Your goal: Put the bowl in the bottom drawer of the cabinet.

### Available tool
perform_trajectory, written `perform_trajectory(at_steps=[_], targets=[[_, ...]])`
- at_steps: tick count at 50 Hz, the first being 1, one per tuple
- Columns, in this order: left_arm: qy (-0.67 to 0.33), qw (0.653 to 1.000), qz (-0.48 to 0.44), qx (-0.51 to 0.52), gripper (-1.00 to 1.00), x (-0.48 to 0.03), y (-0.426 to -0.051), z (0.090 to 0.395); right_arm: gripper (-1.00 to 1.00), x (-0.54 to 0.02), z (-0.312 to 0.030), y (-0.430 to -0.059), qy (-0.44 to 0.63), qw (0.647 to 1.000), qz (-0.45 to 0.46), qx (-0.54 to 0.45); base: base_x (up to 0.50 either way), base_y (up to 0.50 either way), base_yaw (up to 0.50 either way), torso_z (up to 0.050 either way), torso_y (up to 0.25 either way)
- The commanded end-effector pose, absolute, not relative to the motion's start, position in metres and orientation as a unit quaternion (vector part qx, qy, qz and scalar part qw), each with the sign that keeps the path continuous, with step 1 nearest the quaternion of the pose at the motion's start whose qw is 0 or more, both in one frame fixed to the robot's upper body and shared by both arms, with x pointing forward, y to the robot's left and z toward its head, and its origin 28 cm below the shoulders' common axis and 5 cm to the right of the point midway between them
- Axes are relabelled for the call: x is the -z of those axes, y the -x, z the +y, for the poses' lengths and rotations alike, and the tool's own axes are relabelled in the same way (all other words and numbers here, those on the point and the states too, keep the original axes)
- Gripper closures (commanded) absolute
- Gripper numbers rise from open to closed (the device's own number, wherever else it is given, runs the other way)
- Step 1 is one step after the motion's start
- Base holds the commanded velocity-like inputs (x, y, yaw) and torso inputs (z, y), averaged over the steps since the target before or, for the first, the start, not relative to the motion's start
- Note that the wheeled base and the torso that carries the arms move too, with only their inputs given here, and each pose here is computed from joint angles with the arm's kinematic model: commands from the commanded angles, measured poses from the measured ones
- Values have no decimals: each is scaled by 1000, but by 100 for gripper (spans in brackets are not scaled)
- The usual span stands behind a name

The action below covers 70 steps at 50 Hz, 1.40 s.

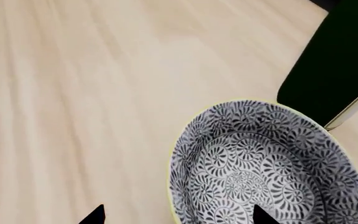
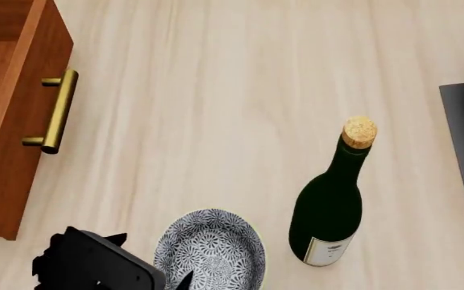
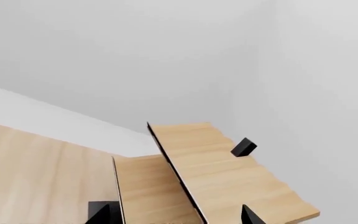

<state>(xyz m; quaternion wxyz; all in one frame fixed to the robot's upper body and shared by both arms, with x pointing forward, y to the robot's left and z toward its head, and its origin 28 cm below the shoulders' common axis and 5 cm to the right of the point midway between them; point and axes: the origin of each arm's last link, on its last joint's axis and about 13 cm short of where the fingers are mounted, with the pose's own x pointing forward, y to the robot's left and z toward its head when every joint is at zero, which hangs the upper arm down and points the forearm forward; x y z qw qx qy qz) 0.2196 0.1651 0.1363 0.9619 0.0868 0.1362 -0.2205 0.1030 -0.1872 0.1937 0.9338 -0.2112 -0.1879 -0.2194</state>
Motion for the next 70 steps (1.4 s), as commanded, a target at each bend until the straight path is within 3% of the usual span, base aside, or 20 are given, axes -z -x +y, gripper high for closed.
perform_trajectory(at_steps=[1, 24, 25, 45, 56, 70], targets=[[-93, 961, 147, 216, -100, -129, -234, 162, -100, -193, -185, -103, 209, 935, -187, 218, 0, 0, 0, 0, 0], [-84, 961, 172, 198, -100, -116, -251, 160, -100, -188, -166, -103, 211, 936, -184, 215, 2, -1, -1, 0, -2], [-84, 962, 172, 197, 100, -117, -251, 160, -100, -188, -166, -103, 211, 936, -185, 215, 11, -3, -3, 0, -12], [-74, 964, 159, 199, 100, -121, -245, 160, -100, -187, -166, -102, 209, 936, -183, 215, 1, 0, 0, 0, -2], [-55, 970, 38, 232, 100, -186, -209, 163, -100, -188, -166, -103, 208, 937, -184, 214, 0, 0, 0, 0, 0], [-32, 974, -89, 207, 100, -261, -201, 175, -100, -195, -171, -108, 204, 936, -191, 214, 0, 0, 0, 0, 0]])
